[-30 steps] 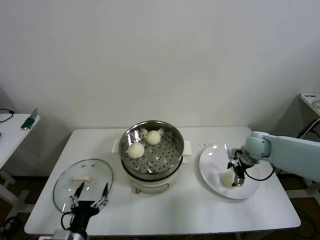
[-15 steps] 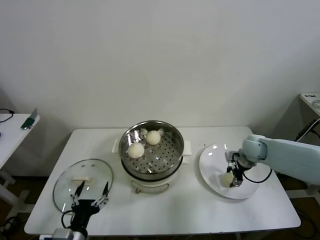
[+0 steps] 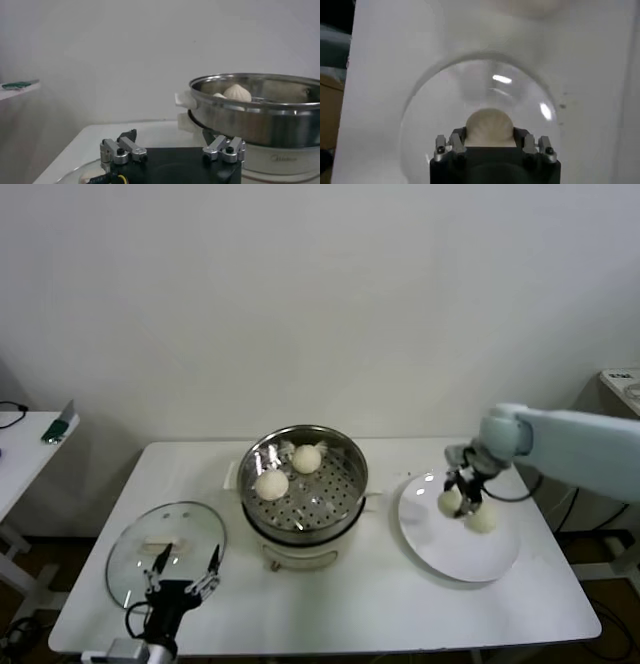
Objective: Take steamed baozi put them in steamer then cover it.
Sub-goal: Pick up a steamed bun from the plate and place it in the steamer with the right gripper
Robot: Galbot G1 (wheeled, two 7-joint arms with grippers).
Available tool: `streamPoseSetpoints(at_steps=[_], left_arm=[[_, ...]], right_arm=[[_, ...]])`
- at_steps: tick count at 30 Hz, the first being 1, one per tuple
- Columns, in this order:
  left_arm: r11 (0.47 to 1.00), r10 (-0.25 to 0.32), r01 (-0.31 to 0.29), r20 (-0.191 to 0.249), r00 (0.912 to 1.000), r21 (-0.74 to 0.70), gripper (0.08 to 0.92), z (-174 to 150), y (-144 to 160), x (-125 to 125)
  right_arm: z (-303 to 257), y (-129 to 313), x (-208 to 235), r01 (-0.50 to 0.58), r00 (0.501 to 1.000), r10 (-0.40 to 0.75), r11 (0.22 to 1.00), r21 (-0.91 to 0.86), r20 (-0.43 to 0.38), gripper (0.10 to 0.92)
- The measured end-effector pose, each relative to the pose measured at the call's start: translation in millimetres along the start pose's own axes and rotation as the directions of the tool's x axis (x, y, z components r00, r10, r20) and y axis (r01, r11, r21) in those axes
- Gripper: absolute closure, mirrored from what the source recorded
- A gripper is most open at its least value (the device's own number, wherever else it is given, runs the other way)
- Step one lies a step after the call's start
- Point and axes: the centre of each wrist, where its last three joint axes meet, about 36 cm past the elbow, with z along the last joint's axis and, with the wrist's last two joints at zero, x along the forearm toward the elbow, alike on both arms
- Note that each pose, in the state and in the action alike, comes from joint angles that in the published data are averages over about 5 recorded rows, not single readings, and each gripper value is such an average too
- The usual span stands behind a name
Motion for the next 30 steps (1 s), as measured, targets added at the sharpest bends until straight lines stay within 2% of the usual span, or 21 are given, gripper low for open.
streamPoseSetpoints(at_steps=[6,13,18,22,30], left_arm=[[1.000,-0.001,0.001,0.005,1.0000,-0.005,0.177,-2,1,0],[1.000,-0.007,0.007,0.006,1.0000,-0.008,0.177,-2,5,2],[1.000,-0.013,0.014,0.010,0.9999,-0.003,0.177,-3,6,2],[1.000,-0.018,0.018,0.011,0.9998,-0.001,0.177,-3,6,3],[1.000,-0.028,0.028,0.005,0.9996,-0.001,0.177,-1,9,3]], right_arm=[[-66,-38,77,-0.089,0.996,0.078,0.957,0.275,0.050,0.386],[-164,-44,109,-0.126,0.992,0.087,0.793,0.596,0.095,0.386],[-221,-39,96,-0.125,0.992,0.079,0.649,0.751,0.097,0.386],[-253,-34,72,-0.114,0.993,0.063,0.561,0.820,0.095,0.386],[-285,-23,23,-0.092,0.995,0.021,0.470,0.878,0.093,0.386]])
